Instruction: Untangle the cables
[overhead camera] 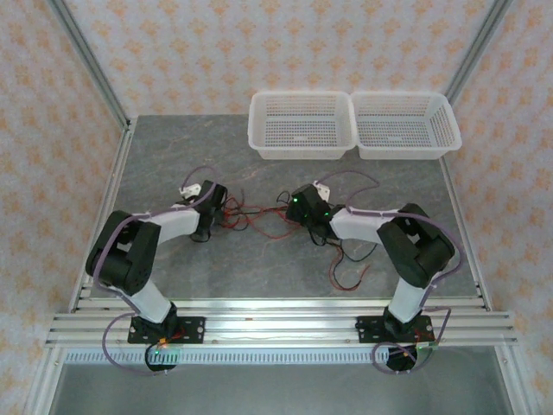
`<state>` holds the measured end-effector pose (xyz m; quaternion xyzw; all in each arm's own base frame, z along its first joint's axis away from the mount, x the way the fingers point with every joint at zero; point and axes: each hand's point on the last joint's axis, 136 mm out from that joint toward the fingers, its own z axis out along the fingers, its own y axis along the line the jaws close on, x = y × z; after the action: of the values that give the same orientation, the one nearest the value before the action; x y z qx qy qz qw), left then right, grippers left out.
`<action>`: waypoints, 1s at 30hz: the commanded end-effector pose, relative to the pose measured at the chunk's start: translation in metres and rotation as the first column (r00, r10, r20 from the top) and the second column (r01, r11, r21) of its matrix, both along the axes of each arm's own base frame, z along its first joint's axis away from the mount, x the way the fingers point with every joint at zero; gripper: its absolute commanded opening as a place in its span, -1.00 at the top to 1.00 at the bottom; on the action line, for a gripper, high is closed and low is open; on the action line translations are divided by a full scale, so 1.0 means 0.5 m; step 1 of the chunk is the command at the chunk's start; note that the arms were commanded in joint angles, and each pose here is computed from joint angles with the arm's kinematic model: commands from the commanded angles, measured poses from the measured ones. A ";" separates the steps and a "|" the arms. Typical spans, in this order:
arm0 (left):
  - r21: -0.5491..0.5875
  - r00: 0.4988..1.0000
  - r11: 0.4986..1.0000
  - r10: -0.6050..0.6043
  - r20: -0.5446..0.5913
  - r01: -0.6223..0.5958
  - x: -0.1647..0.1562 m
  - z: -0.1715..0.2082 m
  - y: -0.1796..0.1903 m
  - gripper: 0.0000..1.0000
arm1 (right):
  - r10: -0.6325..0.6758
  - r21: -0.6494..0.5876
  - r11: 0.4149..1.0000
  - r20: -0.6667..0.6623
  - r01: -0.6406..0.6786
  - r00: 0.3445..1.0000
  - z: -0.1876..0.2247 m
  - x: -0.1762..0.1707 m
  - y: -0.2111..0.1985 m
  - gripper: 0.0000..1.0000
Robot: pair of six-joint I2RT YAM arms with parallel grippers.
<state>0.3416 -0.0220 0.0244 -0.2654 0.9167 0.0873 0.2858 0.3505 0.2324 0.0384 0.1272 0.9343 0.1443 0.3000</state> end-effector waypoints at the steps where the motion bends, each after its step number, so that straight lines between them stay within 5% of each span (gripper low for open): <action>1: 0.085 1.000 0.996 0.023 -0.003 -0.022 -0.025 0.037 0.041 -0.55 | 0.011 -0.065 0.998 0.029 -0.009 1.000 0.023 0.000 -0.027 -0.44; 15: -0.042 0.970 0.999 -0.005 0.242 0.016 -0.009 0.202 0.019 -0.60 | 0.097 0.040 0.994 0.166 -0.105 0.981 0.237 -0.049 -0.033 -0.47; 30: -0.107 0.897 0.988 -0.053 0.439 0.111 -0.040 0.381 0.003 -0.64 | -0.040 -0.069 0.996 0.138 0.049 0.990 0.254 -0.130 -0.165 -0.47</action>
<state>0.3264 -0.0201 0.2017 -0.2689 0.8426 -0.0363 0.4651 0.2992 0.1767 0.1838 0.1064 0.9028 0.1675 0.3815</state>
